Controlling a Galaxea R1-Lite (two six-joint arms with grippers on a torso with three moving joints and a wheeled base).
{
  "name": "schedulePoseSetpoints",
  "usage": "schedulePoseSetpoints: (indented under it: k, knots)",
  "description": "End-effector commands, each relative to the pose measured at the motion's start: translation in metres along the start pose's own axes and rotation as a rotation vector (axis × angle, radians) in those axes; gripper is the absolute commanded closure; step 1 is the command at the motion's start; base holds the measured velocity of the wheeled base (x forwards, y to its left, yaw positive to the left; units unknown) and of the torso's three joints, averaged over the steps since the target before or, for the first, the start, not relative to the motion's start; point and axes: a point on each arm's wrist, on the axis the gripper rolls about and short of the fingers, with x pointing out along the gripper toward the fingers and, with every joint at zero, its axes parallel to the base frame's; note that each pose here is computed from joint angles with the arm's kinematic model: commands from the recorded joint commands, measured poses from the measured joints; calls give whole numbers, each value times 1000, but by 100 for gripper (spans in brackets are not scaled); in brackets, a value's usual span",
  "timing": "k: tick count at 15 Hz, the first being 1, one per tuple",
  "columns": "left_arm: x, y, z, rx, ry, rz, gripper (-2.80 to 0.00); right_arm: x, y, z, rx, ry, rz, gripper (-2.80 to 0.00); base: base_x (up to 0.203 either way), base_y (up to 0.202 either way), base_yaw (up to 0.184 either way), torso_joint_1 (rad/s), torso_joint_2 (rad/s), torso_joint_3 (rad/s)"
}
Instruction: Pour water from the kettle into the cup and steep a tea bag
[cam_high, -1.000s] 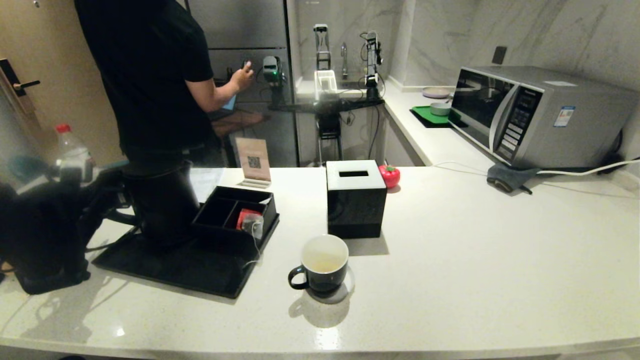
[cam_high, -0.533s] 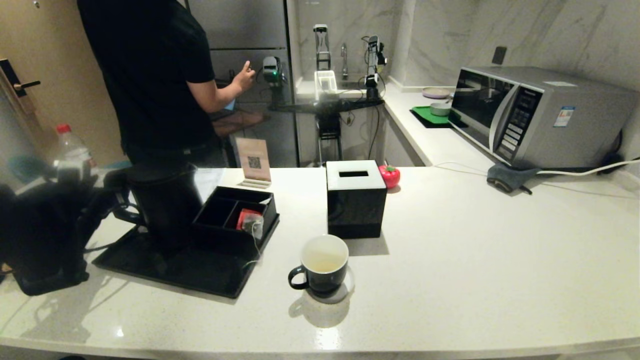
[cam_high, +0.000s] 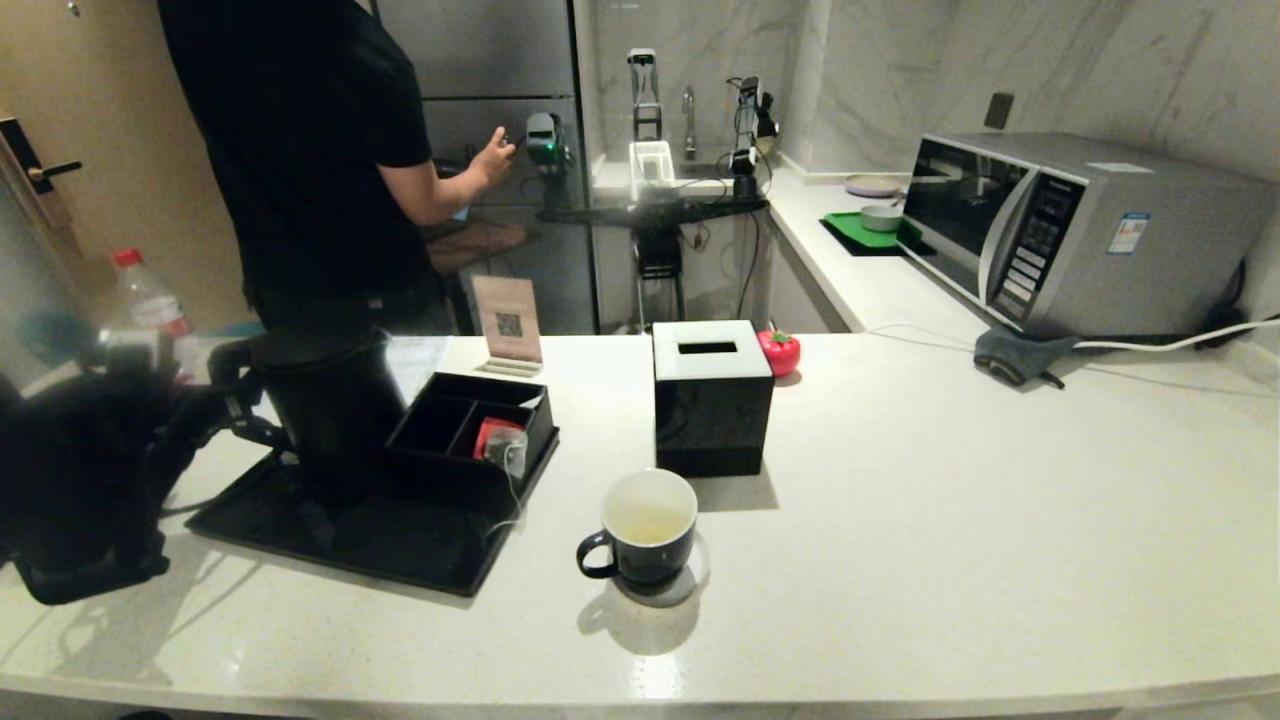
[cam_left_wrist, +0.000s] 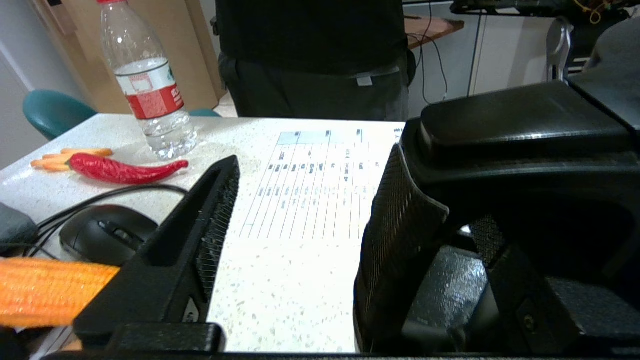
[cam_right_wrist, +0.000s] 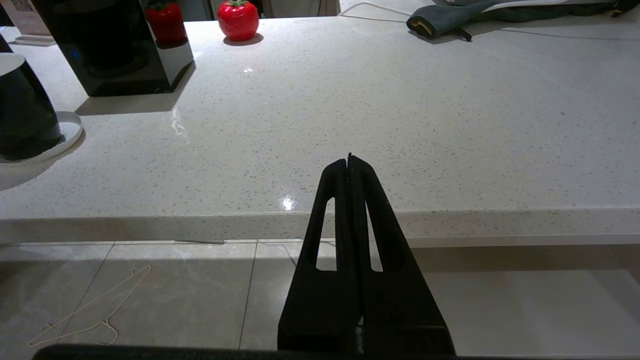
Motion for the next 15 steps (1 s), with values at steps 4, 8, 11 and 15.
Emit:
schedulePoseSetpoints:
  k: [4, 8, 11, 15]
  knots:
    - [-18, 3, 12, 3, -16, 13, -280, 0, 0, 0, 0, 0, 0, 0, 0, 0, 0, 0, 0, 0]
    - [-38, 7, 17, -1, 19, 31, -280, 0, 0, 0, -1, 0, 0, 0, 0, 0, 0, 0, 0, 0]
    - [-54, 11, 22, -3, 43, 46, -280, 0, 0, 0, 0, 0, -1, 0, 0, 0, 0, 0, 0, 0]
    - [-82, 12, 32, -8, 76, 65, -280, 0, 0, 0, -1, 0, 0, 0, 0, 0, 0, 0, 0, 0]
